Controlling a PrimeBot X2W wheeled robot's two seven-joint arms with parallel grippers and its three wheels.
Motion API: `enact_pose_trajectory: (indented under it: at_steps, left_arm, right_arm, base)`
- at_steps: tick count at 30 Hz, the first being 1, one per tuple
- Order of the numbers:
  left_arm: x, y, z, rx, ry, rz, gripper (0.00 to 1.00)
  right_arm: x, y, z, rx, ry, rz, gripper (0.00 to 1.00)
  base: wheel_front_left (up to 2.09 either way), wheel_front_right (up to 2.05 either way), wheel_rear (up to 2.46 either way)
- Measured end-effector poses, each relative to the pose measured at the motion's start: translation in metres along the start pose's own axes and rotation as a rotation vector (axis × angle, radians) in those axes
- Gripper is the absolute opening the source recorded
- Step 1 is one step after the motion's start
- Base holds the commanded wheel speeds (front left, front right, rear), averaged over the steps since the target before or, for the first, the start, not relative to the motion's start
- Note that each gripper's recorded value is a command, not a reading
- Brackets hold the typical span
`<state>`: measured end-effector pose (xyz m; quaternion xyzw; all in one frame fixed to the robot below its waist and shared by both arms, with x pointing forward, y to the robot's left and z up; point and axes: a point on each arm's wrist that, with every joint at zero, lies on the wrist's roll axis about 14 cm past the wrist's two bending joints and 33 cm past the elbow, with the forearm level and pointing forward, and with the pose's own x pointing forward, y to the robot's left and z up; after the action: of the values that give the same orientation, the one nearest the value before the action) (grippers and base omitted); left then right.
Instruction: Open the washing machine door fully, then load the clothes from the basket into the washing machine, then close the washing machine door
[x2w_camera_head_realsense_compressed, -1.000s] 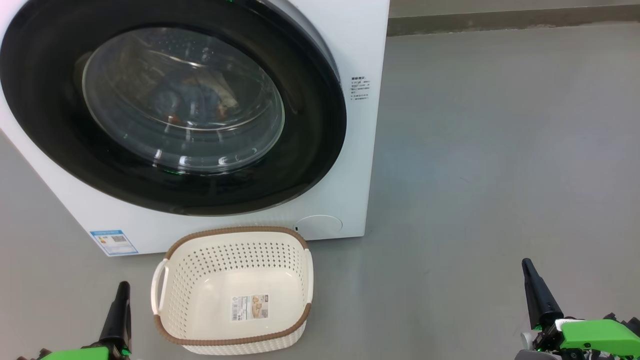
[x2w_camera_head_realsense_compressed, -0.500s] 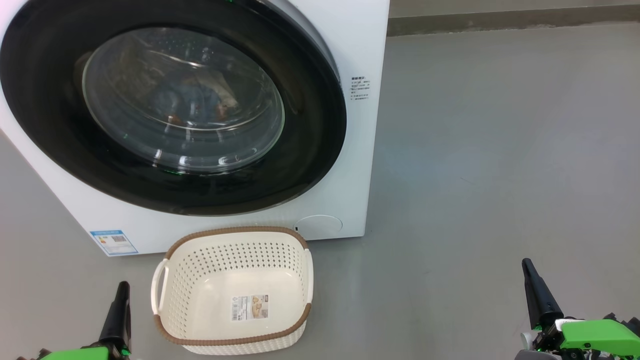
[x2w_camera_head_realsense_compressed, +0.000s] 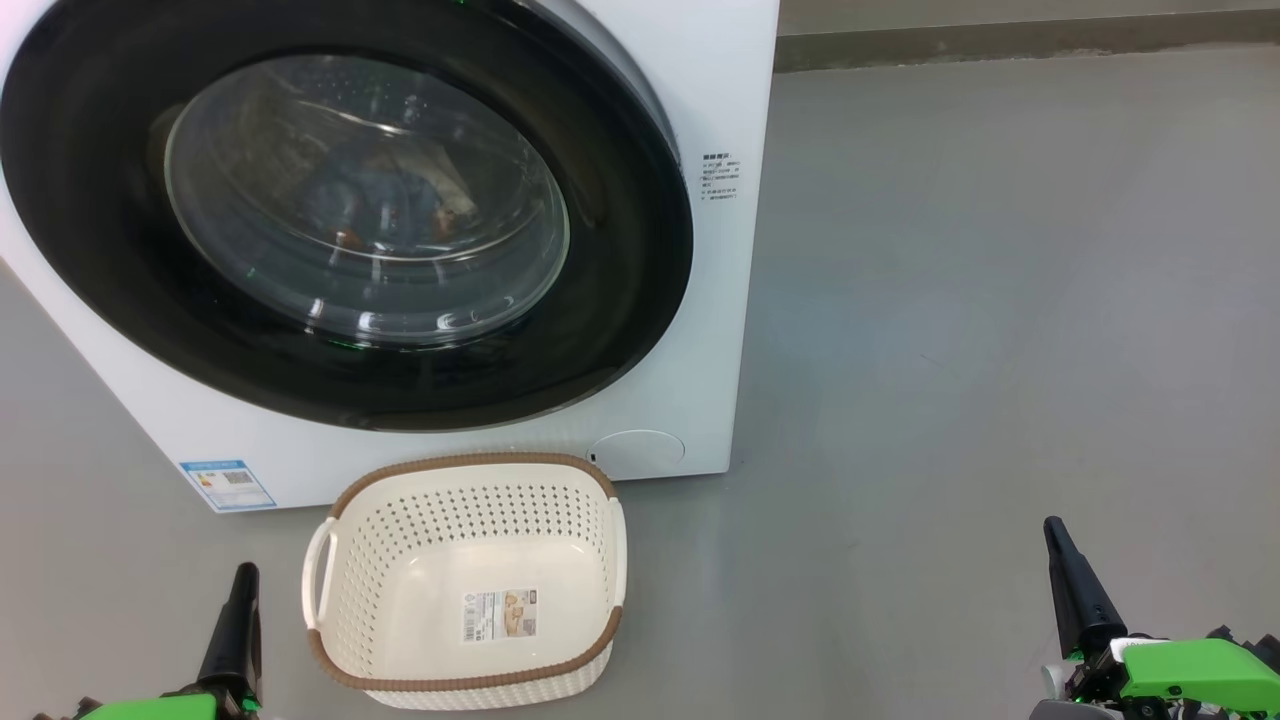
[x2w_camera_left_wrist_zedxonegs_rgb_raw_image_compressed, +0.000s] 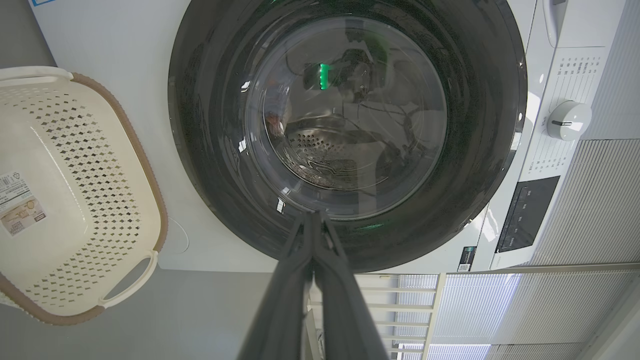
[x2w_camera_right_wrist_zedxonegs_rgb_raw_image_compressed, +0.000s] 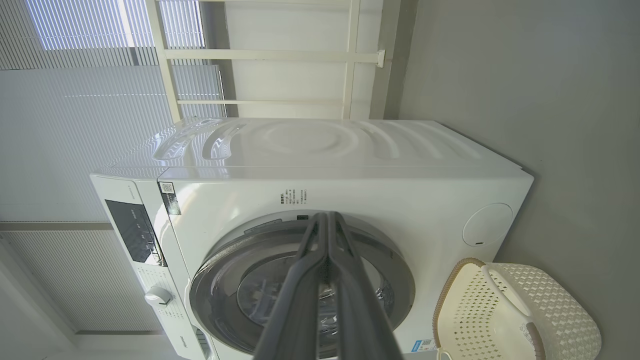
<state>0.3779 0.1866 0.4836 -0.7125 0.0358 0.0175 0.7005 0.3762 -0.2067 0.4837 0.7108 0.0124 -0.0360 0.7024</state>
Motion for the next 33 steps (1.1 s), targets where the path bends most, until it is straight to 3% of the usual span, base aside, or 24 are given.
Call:
enact_pose_trajectory:
  at_steps: [33]
  left_arm:
    - [0.0, 0.0, 0.0006, 0.001, -0.002, 0.0, 0.0]
  right_arm:
    - [0.0, 0.0, 0.0, 0.0, 0.0, 0.0, 0.0]
  base:
    - [0.0, 0.0, 0.0]
